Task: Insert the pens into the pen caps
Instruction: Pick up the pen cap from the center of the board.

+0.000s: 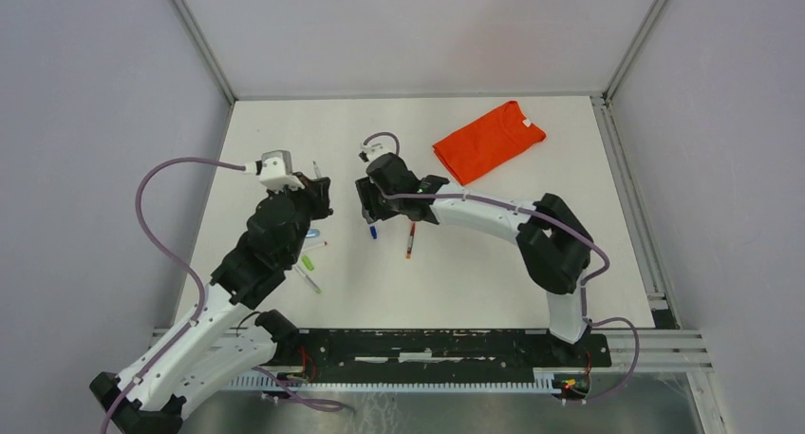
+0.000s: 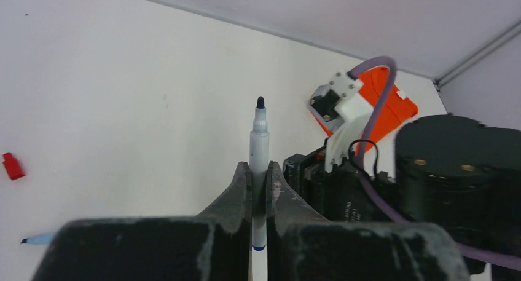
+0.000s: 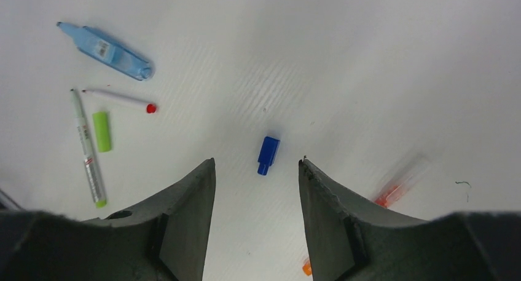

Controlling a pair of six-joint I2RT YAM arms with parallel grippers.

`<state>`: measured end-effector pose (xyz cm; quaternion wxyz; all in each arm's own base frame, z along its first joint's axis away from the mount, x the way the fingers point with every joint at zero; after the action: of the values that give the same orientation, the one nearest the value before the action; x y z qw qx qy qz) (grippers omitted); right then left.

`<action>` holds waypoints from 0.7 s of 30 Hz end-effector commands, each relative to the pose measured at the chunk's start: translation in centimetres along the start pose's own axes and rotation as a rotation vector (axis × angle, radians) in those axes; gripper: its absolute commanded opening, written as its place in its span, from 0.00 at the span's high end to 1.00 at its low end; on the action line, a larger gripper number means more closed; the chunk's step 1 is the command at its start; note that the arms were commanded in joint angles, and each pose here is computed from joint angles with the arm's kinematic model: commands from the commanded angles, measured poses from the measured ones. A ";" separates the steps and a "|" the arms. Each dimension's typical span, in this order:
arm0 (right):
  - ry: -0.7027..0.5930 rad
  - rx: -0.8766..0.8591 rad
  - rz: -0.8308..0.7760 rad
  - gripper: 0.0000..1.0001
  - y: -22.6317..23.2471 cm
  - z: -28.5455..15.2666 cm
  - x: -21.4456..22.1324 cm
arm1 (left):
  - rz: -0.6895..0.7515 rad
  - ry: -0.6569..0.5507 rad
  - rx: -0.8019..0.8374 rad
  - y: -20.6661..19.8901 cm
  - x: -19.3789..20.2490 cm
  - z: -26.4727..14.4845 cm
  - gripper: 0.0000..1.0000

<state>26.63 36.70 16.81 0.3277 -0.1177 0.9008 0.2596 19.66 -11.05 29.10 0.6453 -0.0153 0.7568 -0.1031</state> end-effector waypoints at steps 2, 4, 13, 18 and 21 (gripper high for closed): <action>0.103 0.187 -0.067 0.43 -0.6 2.6 1.1 | -0.010 -0.061 -0.153 2.4 -0.4 -1.3 0.98; 0.124 0.211 -0.075 0.44 -0.5 3.6 1.4 | -0.019 -0.060 -0.162 2.6 -0.3 -1.5 0.98; 0.185 0.239 -0.074 0.50 -0.1 6.3 2.9 | -0.040 -0.041 -0.130 2.2 -0.1 -1.5 0.98; 0.216 0.253 -0.079 0.58 -0.3 7.1 3.7 | -0.046 -0.034 -0.117 2.0 0.1 -1.5 0.98; 0.239 0.258 -0.089 0.61 -0.3 7.6 4.1 | -0.048 -0.033 -0.113 2.0 0.1 -1.4 0.98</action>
<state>27.55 39.86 9.16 0.2457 -0.1460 0.9504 0.1229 18.34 -8.73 28.88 0.6542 -0.0555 0.7519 -0.0604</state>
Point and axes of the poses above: each gripper's point midway between its finger pads, its own z axis out along the fingers, its own y axis along the line the jaws close on, x = y × z, the point moved 8 cm from there along -z, back along the fingers, and after that the axes turned 11 degrees about z, right-handed, at the moved point
